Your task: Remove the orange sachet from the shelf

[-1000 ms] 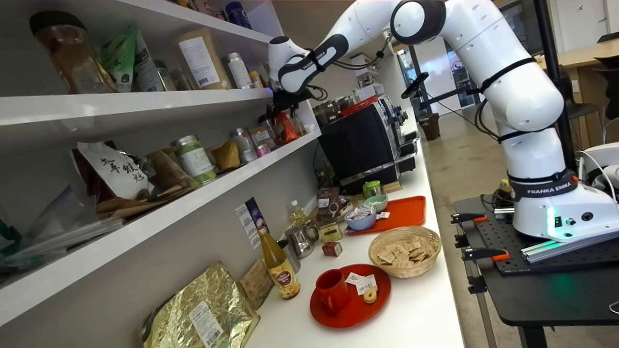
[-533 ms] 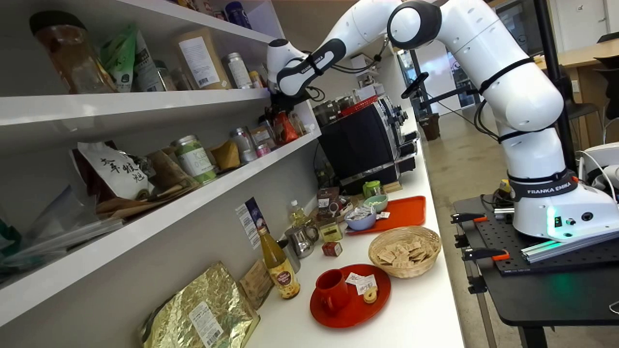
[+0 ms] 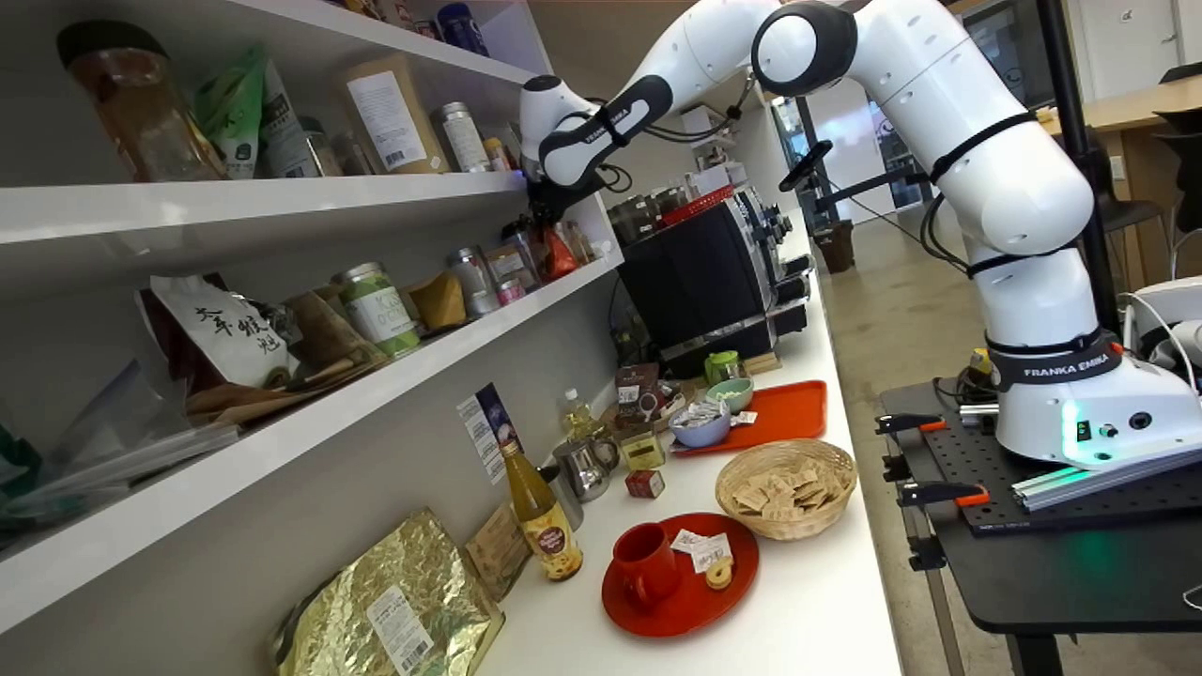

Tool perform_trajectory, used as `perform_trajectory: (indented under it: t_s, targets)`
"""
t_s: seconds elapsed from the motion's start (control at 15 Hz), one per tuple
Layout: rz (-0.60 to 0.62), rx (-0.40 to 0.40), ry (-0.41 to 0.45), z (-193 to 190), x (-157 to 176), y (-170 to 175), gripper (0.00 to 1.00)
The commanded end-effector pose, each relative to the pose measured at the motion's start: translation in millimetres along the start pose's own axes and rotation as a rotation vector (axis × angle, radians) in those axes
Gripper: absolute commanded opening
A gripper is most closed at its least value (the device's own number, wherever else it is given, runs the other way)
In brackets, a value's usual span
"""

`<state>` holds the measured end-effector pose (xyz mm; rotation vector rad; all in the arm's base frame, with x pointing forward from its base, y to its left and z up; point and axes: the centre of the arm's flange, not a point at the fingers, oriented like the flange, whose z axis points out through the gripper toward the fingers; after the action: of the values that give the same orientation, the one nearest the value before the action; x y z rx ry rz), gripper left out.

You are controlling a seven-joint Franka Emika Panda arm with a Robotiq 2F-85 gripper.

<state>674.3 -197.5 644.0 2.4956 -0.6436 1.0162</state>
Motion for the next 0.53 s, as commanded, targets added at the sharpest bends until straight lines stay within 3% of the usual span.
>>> perform_trajectory:
  t_s: [0.0,0.47]
  targets:
    - [-0.045,0.003,0.008,-0.2,3.2,-1.8,0.01]
    - [-0.016,-0.017,-0.017,-20.1,-24.8,5.2,0.03]
